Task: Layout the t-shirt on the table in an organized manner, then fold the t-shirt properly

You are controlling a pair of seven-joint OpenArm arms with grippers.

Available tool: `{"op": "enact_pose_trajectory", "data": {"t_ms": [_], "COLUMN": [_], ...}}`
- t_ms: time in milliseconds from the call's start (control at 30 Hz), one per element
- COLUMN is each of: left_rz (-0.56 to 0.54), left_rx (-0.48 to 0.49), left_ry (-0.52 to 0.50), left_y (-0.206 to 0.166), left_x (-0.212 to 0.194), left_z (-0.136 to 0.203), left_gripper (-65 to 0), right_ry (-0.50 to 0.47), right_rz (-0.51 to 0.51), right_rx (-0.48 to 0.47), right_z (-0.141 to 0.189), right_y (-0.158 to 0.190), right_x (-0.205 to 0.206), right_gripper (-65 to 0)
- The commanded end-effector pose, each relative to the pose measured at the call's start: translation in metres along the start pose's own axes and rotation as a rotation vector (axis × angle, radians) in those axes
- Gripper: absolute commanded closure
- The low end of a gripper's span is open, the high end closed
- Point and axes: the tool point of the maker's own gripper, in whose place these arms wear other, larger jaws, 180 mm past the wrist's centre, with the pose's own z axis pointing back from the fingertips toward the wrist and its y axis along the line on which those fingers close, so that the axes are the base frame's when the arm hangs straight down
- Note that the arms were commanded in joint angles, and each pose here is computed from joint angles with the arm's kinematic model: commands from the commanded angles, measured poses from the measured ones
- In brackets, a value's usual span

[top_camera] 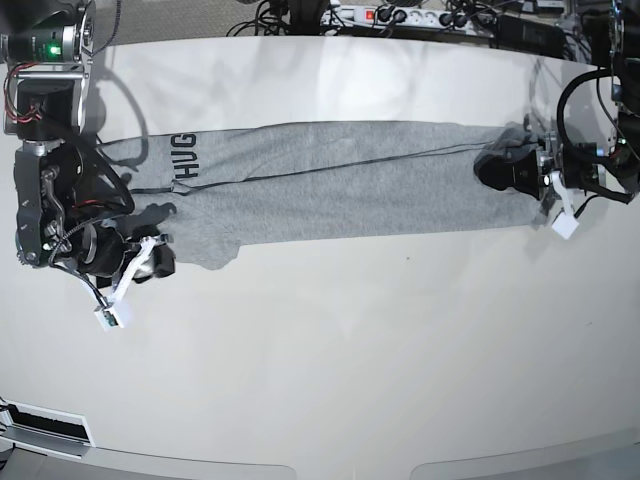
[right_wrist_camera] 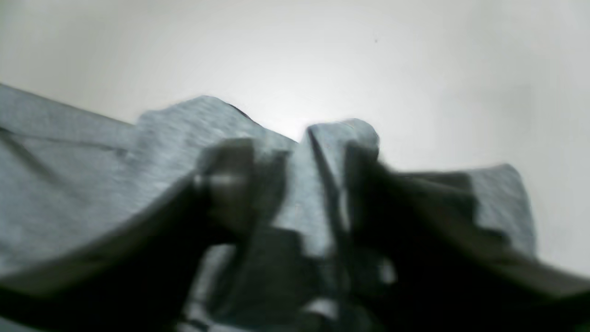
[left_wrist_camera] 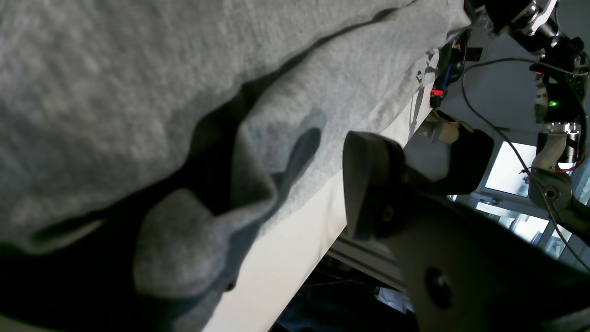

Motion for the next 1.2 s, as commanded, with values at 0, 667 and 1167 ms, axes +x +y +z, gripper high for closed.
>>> {"op": "enact_pose_trajectory", "data": {"t_ms": [0, 667, 1167], "left_rz": [-0.024, -0.024, -0.024], "left_rx": [0.015, 0.015, 0.017], "left_ry": [-0.016, -0.016, -0.017], "left_y": [0.0, 0.0, 0.0], "left_x": [0.01, 0.01, 0.01], "left_z": [0.009, 0.009, 0.01], "left_gripper": [-35.2, -35.1, -35.1], "right_ry": [-0.048, -0.101, -0.087], "right_rz": [-0.008, 0.153, 0.076], "right_rx": [-0.038, 0.092, 0.009], "right_z": [0.007, 0.027, 0.03], "right_y": [-0.012, 0.015, 0.002], "right_x": [0.02, 0.042, 0.032], "right_gripper": [-41.5, 0.0, -35.2]}}
